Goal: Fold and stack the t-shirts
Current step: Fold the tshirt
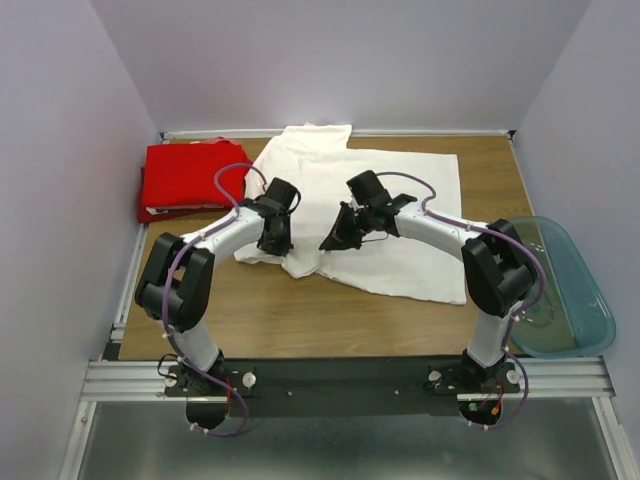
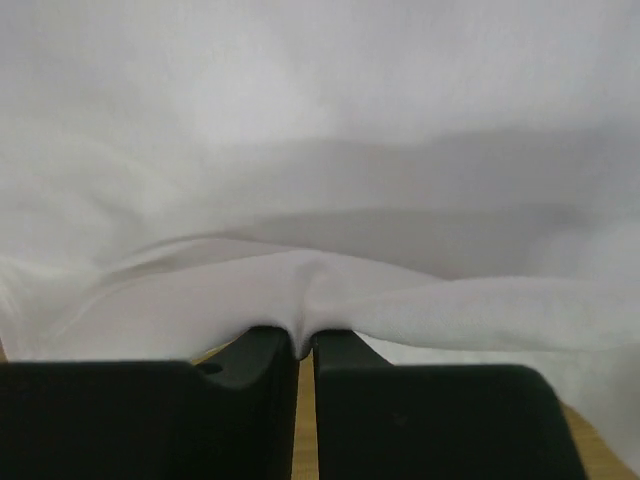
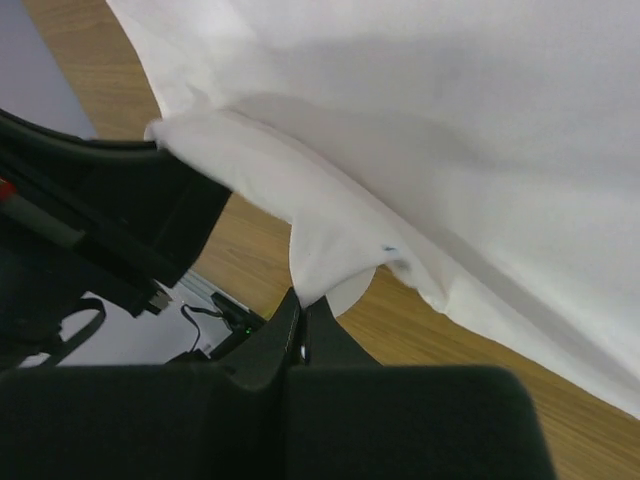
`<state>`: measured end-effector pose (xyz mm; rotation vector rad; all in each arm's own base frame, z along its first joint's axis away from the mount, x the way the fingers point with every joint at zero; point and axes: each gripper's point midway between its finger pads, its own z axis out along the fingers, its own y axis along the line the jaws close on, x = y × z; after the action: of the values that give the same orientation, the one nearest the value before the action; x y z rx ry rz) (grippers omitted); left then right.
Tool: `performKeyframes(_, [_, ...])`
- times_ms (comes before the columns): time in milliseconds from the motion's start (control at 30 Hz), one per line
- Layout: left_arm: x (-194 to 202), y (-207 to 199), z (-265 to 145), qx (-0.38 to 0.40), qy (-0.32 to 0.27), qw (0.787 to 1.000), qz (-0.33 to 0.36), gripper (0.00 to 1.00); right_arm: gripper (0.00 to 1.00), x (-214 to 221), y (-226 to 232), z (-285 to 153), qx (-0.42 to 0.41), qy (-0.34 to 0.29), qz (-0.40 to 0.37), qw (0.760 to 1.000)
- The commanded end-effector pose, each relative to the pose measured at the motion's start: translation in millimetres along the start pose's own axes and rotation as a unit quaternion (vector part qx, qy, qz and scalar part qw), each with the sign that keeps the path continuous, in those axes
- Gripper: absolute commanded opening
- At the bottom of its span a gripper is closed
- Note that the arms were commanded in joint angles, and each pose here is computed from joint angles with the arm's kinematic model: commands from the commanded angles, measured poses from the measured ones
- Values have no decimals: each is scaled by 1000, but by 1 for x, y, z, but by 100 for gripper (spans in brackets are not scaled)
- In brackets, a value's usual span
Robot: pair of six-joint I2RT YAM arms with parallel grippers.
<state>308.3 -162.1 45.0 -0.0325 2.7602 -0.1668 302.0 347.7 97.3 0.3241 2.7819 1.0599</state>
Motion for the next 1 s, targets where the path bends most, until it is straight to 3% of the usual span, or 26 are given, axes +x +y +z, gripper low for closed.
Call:
performKeyframes(0, [-44, -1, -9, -17, -43, 998, 29, 30, 1, -6, -8, 4, 17, -5, -4, 1000])
performKeyframes(133, [-69, -14, -23, -3, -73, 997, 25, 52, 1, -8, -10, 5, 20, -8, -5, 1000])
performKeyframes(267, [-74, -23, -47, 23, -102, 994, 11, 61, 1, -8, -12, 5, 24, -11, -3, 1000])
performKeyframes(367, [-62, -34, -65, 39, -123, 992, 13, 61, 0, -11, -16, 4, 30, -20, 2, 999])
performKeyframes(567, [6, -34, -74, 99, -106, 988, -52, 62, 3, -11, -18, 5, 30, -16, 7, 999])
performKeyframes(733, [41, -34, -71, 162, -111, 975, -107, 58, 20, -14, -22, 0, 37, -32, -8, 999])
performKeyframes(833, [50, -33, -55, 156, -93, 977, -108, 57, 31, -20, -28, -7, 51, -54, -18, 997])
performKeyframes(967, [46, -35, -35, 139, -84, 982, -98, 57, 38, -20, -39, -16, 72, -69, -26, 995])
